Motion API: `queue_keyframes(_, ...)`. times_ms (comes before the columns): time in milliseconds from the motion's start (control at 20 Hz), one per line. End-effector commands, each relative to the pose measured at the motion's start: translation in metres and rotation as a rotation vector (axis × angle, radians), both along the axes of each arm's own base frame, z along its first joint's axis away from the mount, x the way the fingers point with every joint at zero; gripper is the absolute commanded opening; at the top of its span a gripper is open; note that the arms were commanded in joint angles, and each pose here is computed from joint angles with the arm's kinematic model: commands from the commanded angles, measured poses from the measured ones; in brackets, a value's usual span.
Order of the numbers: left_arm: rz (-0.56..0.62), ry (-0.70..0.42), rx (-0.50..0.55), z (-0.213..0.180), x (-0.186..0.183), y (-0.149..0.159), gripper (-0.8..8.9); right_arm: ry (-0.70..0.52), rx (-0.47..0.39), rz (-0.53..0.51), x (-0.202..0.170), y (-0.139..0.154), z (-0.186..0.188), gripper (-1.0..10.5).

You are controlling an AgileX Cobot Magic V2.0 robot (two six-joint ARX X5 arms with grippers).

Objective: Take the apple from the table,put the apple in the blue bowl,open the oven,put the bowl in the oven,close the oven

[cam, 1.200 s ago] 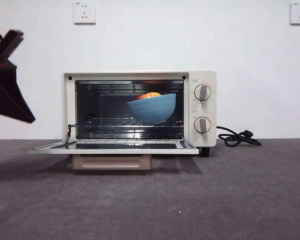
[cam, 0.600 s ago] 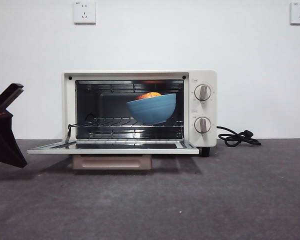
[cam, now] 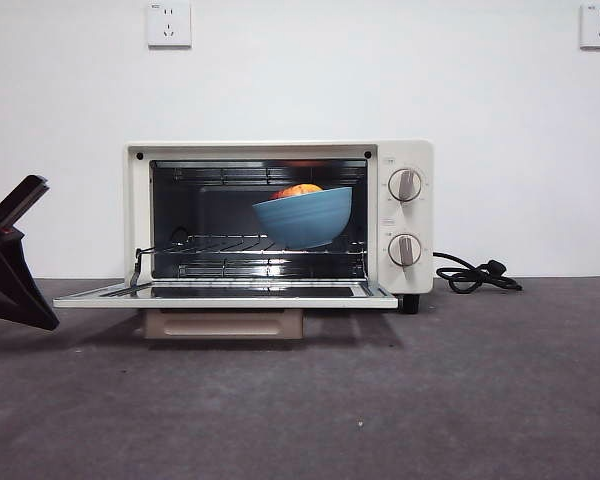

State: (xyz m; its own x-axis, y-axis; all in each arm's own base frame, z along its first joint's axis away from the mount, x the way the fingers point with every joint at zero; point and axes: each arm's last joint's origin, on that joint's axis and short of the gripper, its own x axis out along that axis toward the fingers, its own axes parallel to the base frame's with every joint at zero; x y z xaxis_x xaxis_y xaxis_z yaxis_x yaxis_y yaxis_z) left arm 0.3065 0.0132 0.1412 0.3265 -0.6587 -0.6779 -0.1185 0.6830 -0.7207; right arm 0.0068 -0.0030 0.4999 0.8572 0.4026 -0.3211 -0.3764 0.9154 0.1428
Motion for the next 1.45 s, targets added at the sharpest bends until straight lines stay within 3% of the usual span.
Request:
queue_keyframes(50, 0.013, 0.025, -0.008, -0.004, 0.0, -0.004, -0.09, 0.002, 0.034, -0.009, 0.0, 0.0, 0.0, -0.1)
queue_keyframes(750, 0.014, 0.0, -0.056, 0.0, 0.009, -0.028, -0.09, 0.055, 0.057, -0.023, -0.001, -0.001, -0.004, -0.1)
queue_keyframes(1000, -0.005, -0.051, -0.172, 0.009, 0.015, -0.03, -0.08, 0.055, 0.057, -0.023, -0.001, -0.001, -0.004, -0.1)
queue_keyframes(1450, 0.017, -0.138, -0.213, 0.039, 0.038, -0.03, -0.08, 0.057, 0.061, -0.025, -0.001, -0.001, -0.004, -0.1)
